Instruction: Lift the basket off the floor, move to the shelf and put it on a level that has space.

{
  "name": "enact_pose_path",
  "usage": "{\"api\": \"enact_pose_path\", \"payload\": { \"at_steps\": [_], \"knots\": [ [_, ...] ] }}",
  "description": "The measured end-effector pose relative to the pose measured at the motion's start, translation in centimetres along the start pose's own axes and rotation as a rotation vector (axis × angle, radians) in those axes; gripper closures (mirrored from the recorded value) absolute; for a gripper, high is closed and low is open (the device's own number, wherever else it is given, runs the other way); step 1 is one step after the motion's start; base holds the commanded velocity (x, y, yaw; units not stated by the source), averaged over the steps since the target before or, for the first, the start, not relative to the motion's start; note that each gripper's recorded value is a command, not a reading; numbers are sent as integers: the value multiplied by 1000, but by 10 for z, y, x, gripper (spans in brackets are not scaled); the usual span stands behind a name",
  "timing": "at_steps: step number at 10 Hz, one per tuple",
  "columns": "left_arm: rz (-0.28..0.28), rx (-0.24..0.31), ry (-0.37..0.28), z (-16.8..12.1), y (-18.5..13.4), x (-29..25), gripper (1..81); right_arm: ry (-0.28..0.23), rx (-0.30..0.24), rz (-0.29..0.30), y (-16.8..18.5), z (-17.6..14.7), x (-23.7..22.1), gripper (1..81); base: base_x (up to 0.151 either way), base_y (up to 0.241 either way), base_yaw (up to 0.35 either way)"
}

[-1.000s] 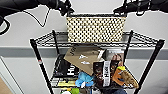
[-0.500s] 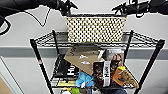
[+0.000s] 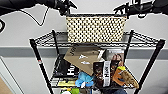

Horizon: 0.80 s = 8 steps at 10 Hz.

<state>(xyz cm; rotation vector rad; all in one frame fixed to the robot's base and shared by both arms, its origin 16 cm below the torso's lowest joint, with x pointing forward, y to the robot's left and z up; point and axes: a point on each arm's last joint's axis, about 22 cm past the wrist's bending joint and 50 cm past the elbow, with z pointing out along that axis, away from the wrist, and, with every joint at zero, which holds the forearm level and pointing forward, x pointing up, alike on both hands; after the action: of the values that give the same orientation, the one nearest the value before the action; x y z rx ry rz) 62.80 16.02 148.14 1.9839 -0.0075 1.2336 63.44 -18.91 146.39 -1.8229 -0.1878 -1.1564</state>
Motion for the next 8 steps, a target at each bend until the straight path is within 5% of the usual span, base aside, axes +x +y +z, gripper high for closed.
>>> {"api": "enact_pose_path", "payload": {
  "at_steps": [8],
  "knots": [
    [-22,32,80,-103,-53,22,10,85,25,-12,-6,-110,14,10,0,0,0]
  ]
}}
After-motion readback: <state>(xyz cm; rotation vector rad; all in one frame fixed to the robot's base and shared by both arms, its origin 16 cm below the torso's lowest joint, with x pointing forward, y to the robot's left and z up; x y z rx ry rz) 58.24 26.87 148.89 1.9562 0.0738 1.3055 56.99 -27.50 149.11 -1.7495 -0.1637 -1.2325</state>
